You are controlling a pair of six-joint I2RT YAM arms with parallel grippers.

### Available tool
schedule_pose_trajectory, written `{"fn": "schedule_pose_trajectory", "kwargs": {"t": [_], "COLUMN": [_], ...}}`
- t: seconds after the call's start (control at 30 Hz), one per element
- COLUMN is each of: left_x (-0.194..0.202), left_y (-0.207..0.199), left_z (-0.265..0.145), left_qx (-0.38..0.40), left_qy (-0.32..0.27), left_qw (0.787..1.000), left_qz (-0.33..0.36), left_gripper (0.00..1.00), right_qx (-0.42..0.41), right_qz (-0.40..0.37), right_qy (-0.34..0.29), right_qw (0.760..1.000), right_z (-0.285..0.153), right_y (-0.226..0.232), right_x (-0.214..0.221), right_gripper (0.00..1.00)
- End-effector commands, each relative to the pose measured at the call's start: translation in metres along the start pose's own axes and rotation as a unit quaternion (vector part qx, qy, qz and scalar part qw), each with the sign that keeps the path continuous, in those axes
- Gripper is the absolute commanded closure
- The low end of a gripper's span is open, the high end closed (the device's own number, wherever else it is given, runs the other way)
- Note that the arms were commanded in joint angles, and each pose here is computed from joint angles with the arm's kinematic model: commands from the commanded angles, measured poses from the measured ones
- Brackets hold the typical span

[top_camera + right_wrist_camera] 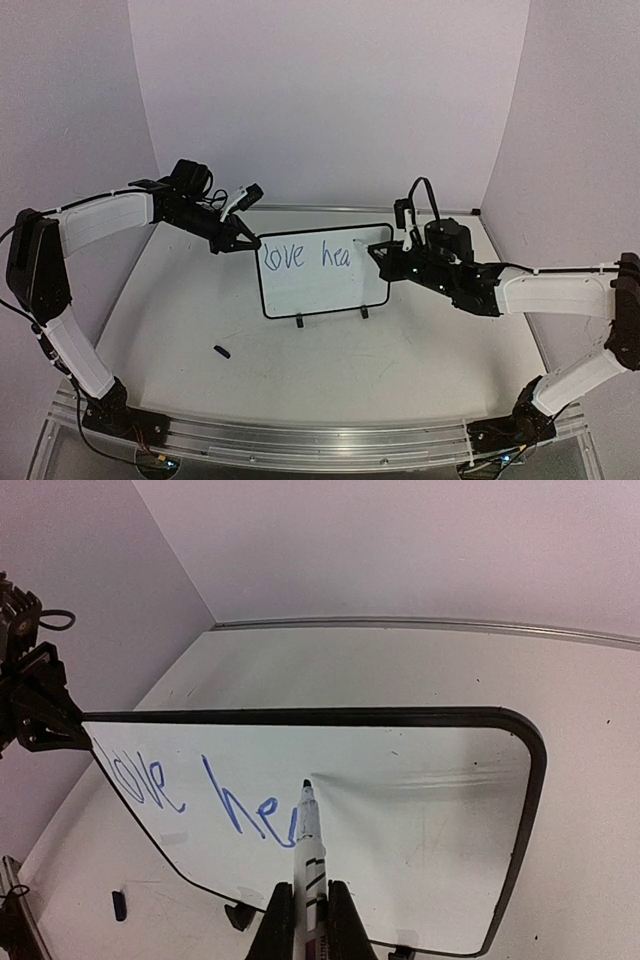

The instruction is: Write a sentence on the whiteboard

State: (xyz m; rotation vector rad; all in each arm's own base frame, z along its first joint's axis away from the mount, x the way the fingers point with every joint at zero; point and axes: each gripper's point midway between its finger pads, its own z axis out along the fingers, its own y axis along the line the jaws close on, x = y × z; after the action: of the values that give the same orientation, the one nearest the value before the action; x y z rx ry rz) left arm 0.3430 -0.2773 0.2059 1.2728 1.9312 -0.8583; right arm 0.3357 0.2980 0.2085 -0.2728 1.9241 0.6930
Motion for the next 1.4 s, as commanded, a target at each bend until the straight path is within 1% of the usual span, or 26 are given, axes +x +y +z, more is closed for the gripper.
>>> {"fn": "schedule_pose_trajectory", "kwargs": {"t": [0.0,0.17,0.6,0.77,1.03,1.27,1.37], "left_x": [-0.009,-0.009,-0.01,-0.009,-0.01,-0.01,-0.009], "left_y": [0.009,0.009,0.008,0.009,0.008,0.008,0.008], "left_z": [-0.01,-0.011,-0.011,-0.011,-0.011,-0.011,-0.011], "left_qx": [-0.034,-0.035,-0.035,-0.035,-0.035,-0.035,-0.035], "left_qy": [-0.006,-0.007,-0.007,-0.006,-0.007,-0.007,-0.007], "left_qw": [0.999,0.999,0.999,0.999,0.999,0.999,0.999], "left_qz": [0.035,0.035,0.036,0.035,0.036,0.036,0.035], "left_gripper": [1.0,1.0,1.0,1.0,1.0,1.0,1.0], "right_qx": [0.008,0.017,0.026,0.029,0.035,0.01,0.013], "right_qz": [-0.008,-0.004,0.022,0.029,0.025,0.027,0.028], "right_qy": [-0.023,-0.012,0.046,0.057,0.03,0.003,-0.011], "right_qw": [1.0,1.0,0.998,0.998,0.999,1.0,0.999], "right_z": [0.004,0.008,0.013,0.013,0.008,-0.005,-0.012], "right_y": [0.001,-0.004,-0.02,-0.024,-0.023,-0.011,-0.012], "right_x": [-0.018,-0.008,0.044,0.055,0.036,0.016,0.008], "right_gripper": [1.0,1.0,1.0,1.0,1.0,1.0,1.0]}}
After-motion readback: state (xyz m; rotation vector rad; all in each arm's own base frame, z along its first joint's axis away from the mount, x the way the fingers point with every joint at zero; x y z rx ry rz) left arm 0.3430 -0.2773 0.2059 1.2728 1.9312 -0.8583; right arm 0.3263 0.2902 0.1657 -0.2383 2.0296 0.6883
